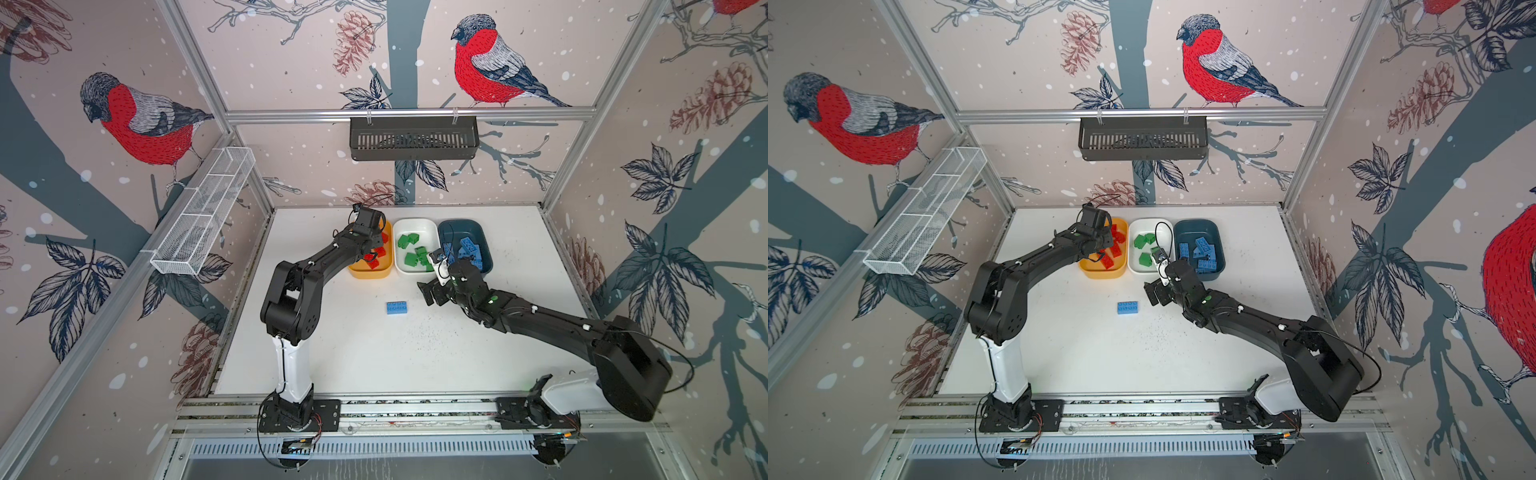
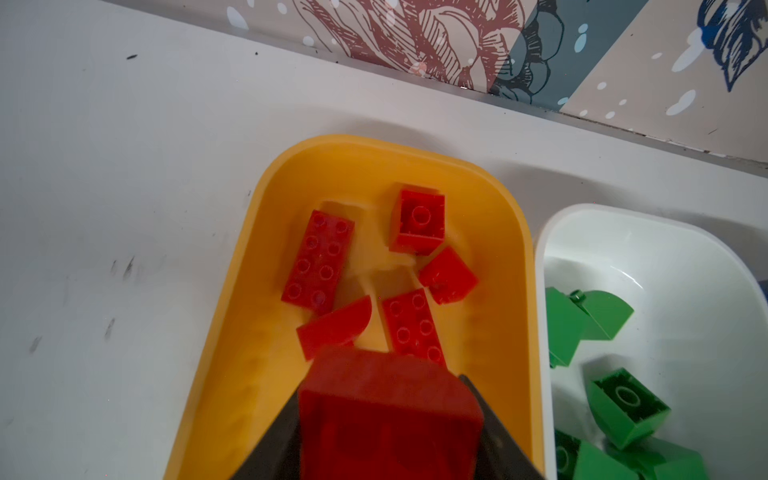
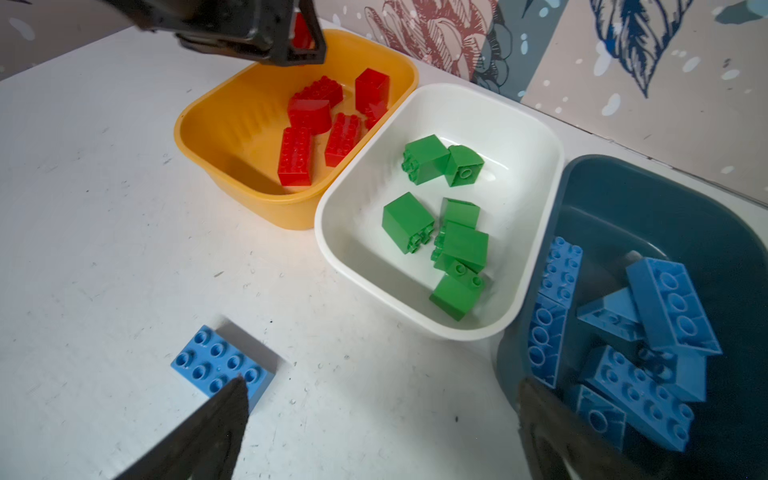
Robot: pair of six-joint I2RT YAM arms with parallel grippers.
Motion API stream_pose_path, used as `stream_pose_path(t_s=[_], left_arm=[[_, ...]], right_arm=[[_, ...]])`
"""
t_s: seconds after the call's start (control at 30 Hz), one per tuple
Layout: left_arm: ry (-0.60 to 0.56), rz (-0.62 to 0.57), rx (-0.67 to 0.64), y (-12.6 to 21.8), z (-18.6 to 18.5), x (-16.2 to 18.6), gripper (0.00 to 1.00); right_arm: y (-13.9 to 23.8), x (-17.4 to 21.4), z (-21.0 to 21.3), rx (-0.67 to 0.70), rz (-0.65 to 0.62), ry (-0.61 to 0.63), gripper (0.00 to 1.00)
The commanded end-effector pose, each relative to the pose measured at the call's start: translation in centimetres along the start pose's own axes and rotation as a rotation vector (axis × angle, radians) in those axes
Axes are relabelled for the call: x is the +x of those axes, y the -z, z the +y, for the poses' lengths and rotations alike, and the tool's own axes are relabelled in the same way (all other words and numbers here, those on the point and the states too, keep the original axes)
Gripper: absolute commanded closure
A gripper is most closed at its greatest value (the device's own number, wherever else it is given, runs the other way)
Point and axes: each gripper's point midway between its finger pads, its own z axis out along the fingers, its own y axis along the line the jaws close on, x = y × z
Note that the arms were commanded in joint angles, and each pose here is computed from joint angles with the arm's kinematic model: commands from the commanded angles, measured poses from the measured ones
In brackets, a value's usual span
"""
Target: Sort the legos into containers by color
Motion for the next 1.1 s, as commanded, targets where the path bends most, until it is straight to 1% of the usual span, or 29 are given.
stream_pose_path(t_s=[0.0,0.1,0.3,0.4,0.5,0.57,0.67,0.87,0.97,1.0,1.07], left_arm=[[-0.044,0.058,-0.043,-0.4,0.4,-0.1,0.3],[-0.049,0.039,-0.004,0.4,-0.4,-1.1,0.18],[-0.014,-0.006,0.048,3.4,-0.6,-2.1,0.1],[0.011,-0.031,0.068,5.1,-0.1,-2.1,0.08],[0.045,-0.052,0.06,6.7,1.2,-1.6,0.06],[0.078,-0.058,0.054,7.4,2.2,-0.6,0.04],[0.126,-0.064,0.033,8.3,4.0,0.7,0.04],[0.203,-0.091,-0.04,10.0,7.9,2.4,0.03],[0.24,-0.139,-0.043,11.1,9.1,2.1,0.04],[0.241,-0.14,-0.053,11.1,9.7,2.9,0.04],[0.254,-0.154,-0.052,11.5,10.1,3.0,0.04]], right_arm=[[-0.3,0.6,2.8,-0.141,0.036,0.078,0.0],[-1.0,1.1,4.4,-0.204,0.056,0.128,0.0],[-2.7,2.3,7.0,-0.301,0.117,0.213,0.02],[-3.6,3.5,8.3,-0.347,0.156,0.271,0.02],[-4.2,4.8,9.4,-0.396,0.2,0.334,0.03],[-4.6,5.5,10.0,-0.429,0.231,0.372,0.03],[-5.5,6.4,10.6,-0.457,0.274,0.415,0.04],[-7.5,7.3,10.7,-0.456,0.334,0.465,0.06],[-8.5,7.5,10.9,-0.454,0.349,0.473,0.08],[-8.9,7.6,11.0,-0.456,0.357,0.476,0.09],[-9.4,7.7,11.3,-0.463,0.372,0.478,0.1]])
